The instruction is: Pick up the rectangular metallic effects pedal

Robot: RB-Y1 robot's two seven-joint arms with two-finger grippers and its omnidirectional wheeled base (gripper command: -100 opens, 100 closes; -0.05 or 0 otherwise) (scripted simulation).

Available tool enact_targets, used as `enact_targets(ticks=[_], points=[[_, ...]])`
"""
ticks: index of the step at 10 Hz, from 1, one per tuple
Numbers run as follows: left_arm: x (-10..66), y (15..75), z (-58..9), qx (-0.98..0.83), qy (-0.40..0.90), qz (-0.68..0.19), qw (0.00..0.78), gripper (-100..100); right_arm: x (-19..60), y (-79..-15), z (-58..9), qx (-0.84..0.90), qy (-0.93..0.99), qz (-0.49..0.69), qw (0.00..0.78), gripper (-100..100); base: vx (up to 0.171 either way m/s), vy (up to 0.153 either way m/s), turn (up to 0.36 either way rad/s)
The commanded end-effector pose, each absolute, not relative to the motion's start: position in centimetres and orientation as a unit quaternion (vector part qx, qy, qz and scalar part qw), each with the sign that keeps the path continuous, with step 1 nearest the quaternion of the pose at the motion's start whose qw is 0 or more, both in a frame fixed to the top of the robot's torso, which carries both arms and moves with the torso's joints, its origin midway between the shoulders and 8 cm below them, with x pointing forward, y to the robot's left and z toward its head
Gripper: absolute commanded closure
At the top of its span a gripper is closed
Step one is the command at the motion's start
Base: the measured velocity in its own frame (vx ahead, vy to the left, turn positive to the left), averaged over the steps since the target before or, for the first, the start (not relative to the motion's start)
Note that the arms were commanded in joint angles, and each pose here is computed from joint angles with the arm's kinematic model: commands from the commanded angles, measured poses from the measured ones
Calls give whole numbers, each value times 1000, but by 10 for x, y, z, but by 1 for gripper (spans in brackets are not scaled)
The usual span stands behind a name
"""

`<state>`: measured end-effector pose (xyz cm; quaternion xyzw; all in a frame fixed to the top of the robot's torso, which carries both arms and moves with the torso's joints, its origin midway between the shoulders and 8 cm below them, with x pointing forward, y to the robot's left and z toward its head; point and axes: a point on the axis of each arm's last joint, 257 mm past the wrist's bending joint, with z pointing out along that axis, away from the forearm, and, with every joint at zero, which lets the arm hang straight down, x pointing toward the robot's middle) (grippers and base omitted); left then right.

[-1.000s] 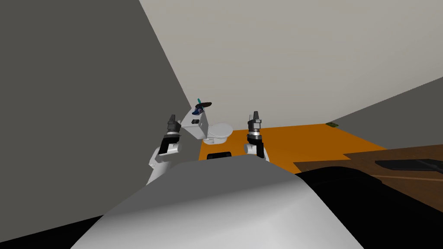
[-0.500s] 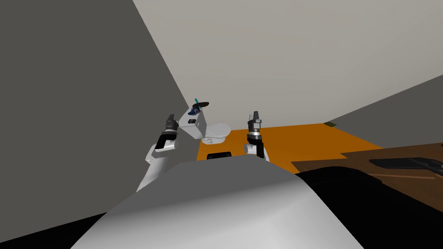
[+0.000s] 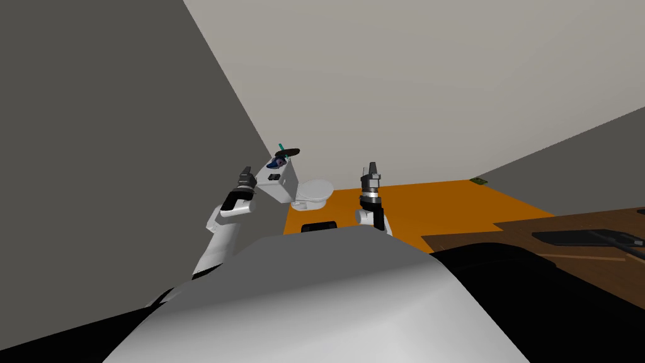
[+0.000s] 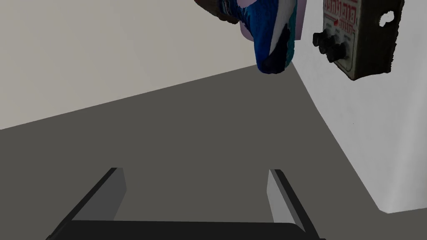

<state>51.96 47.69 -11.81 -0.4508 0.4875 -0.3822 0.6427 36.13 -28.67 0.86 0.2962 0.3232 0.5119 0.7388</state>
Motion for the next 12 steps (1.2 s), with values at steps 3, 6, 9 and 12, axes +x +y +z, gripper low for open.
enact_targets(ticks=[3,6,9,12], points=[[536,515,-132,-488,502,-342,627,-100,361,-287,9,296,323,512,739,0,0,-97,-5],[540,537,-151,-520,515,-310,607,-100,361,-287,9,296,323,512,739,0,14,-92,-1],[543,556,-162,-543,523,-285,592,-100,361,-287,9,296,323,512,739,0,16,-63,-3],[544,574,-170,-563,530,-261,578,-100,361,-287,9,296,323,512,739,0,21,-77,1]])
